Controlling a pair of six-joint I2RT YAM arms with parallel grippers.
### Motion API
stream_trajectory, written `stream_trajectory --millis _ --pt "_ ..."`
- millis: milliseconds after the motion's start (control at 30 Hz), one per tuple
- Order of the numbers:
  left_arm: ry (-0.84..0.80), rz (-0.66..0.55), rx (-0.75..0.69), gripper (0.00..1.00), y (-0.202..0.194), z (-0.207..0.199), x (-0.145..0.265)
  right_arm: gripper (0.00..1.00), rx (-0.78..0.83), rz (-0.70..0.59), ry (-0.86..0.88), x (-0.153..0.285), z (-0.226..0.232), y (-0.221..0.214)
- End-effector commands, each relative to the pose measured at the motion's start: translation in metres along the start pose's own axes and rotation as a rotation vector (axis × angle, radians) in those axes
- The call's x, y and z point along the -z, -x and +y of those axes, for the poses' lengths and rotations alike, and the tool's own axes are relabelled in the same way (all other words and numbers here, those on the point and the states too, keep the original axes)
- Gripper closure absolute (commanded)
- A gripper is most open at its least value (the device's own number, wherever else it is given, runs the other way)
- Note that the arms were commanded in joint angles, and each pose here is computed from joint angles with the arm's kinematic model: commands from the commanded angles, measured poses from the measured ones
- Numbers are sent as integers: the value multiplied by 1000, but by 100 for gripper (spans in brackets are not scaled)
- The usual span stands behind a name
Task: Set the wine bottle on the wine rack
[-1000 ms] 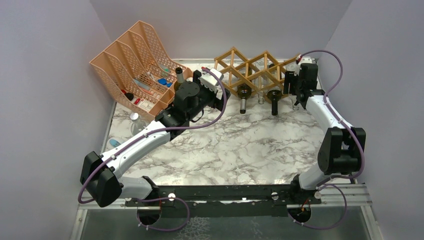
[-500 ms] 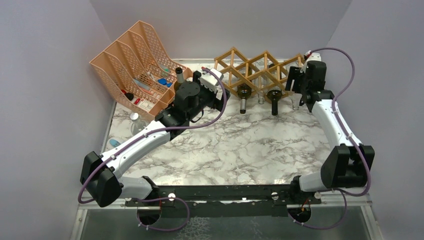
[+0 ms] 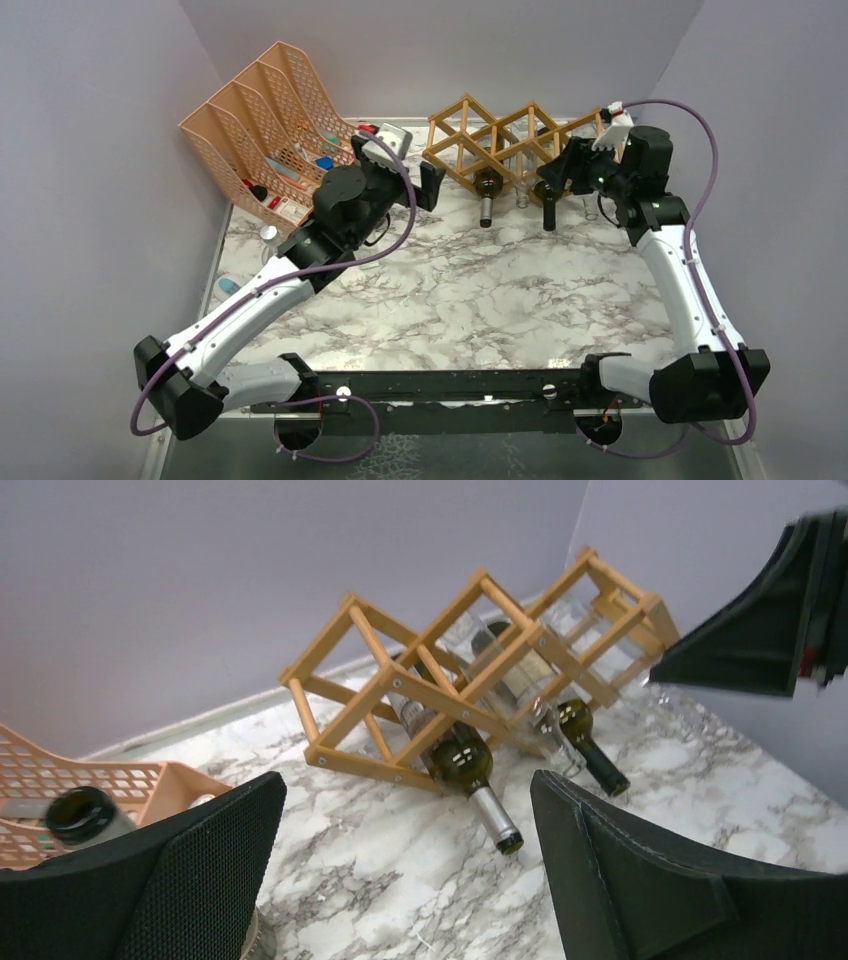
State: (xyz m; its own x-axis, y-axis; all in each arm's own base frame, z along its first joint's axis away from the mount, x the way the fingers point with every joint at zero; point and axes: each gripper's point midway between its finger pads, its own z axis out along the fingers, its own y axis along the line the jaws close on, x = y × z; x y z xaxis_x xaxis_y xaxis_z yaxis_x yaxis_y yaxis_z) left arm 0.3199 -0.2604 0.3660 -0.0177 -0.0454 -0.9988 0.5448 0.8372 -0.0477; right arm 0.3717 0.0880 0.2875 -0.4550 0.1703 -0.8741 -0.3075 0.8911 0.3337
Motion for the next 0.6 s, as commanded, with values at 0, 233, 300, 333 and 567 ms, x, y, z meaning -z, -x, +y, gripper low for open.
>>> stream_trajectory --millis 0,233,300,333,567 --pt "74 -134 47 1 56 16 28 36 54 16 262 7 79 -9" --pt "182 -201 43 1 90 40 59 36 107 13 422 -10 169 -35" --pt "208 -225 46 1 99 46 70 36 126 7 436 -18 191 -44" --pt "222 -240 50 1 105 50 76 36 138 7 428 -24 201 -49" --pt "281 -280 49 1 117 64 104 33 261 -24 418 -54 279 -80"
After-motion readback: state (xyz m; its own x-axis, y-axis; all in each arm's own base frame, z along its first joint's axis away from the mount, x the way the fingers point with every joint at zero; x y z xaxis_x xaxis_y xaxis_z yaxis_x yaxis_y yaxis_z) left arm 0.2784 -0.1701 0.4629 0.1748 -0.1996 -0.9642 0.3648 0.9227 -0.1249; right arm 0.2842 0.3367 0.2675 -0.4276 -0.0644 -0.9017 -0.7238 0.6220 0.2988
